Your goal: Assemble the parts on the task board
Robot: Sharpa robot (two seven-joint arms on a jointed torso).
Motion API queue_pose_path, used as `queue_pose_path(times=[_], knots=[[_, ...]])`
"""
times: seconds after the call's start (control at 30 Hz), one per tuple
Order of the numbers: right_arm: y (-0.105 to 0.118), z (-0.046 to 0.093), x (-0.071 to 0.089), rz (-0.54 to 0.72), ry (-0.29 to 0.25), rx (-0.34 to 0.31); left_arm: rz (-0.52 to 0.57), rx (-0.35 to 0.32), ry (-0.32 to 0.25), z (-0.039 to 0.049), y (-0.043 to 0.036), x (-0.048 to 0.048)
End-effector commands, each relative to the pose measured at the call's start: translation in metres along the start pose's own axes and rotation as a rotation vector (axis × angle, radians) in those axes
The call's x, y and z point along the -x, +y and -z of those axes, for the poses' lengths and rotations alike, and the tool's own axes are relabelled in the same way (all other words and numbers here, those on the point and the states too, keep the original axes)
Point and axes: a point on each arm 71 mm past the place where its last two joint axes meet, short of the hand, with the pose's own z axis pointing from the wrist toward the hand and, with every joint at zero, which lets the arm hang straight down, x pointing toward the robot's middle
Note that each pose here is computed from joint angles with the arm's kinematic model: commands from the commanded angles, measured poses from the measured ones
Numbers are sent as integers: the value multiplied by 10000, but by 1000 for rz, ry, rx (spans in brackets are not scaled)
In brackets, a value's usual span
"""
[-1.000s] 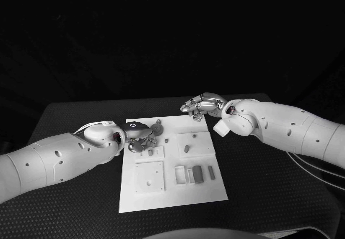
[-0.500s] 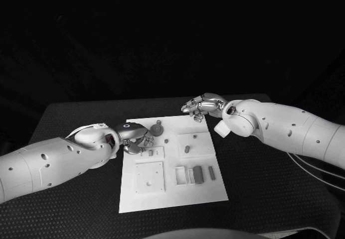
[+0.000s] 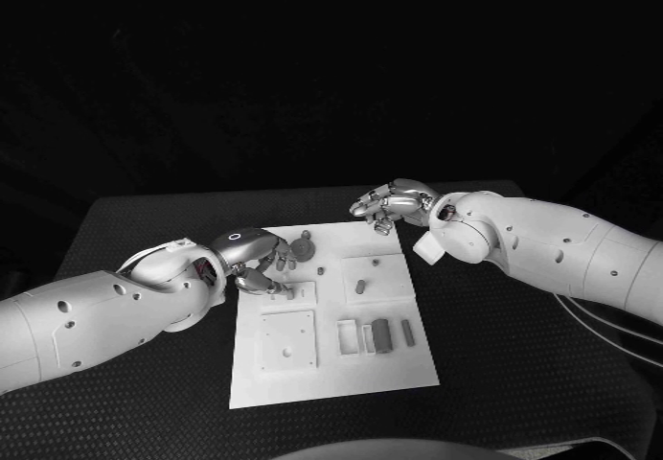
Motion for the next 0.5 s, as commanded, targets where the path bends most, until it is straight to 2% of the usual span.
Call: queue_pose_path(times=[0.03,0.23,0.5], knots=[[2,4,-11,-1,14,6,-39,76,-136,37,20,67],[2,7,-9,0,11,6,-54,109,-189,101,17,-49],[-4,8,5,1,4,6,-31,106,-200,142,-40,-275]])
